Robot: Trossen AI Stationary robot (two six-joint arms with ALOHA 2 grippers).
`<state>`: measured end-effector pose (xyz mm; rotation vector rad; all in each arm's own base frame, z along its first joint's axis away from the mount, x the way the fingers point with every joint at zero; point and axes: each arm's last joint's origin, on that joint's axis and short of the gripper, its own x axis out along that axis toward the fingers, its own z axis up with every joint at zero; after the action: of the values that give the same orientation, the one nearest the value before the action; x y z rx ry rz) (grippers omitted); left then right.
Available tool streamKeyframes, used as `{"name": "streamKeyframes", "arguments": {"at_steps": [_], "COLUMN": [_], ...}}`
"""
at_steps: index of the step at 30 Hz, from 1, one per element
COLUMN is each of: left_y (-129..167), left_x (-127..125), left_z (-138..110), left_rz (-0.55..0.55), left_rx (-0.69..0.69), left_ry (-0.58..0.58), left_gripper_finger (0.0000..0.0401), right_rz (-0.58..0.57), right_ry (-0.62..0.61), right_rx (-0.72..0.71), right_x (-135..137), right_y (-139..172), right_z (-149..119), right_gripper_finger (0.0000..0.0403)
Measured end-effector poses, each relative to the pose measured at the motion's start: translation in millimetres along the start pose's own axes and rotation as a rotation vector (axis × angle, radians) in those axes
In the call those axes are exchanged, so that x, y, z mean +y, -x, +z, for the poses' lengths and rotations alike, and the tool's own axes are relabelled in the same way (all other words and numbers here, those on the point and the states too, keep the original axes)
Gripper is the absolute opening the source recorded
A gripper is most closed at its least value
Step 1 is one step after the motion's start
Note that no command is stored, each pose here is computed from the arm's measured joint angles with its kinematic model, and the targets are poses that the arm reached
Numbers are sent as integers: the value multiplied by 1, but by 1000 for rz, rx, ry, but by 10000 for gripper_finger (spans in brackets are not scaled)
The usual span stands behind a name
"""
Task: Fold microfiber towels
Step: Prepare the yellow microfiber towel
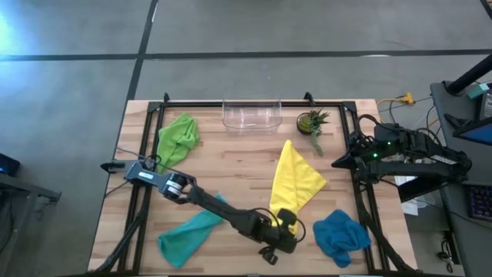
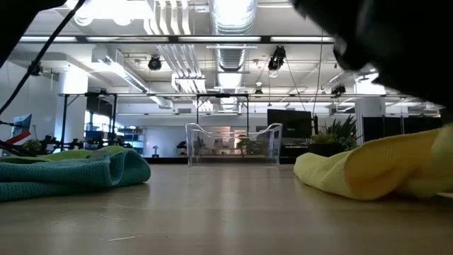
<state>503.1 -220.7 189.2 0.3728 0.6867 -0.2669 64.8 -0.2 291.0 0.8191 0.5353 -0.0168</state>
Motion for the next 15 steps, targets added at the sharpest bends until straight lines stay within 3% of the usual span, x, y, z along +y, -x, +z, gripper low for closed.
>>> {"name": "streamKeyframes", "arguments": {"at_steps": [6,12,15], "left_y": [60,150,197], "left_x": [39,72,87], "left_z": [46,80,90], "left_rz": [182,535,653], "left_rx": [-159,-299,-370], "left_ry": [185,389,454], "left_gripper_finger": [0,0,0], "right_rz": [3,57,140], "right_ry": [35,90,139], "right_rx": [-4,-69,-164], "right_x": [0,6,15], "right_y": [0,0,2], "right_z": [0,7,16], "right_gripper_finger": [9,9,9]}}
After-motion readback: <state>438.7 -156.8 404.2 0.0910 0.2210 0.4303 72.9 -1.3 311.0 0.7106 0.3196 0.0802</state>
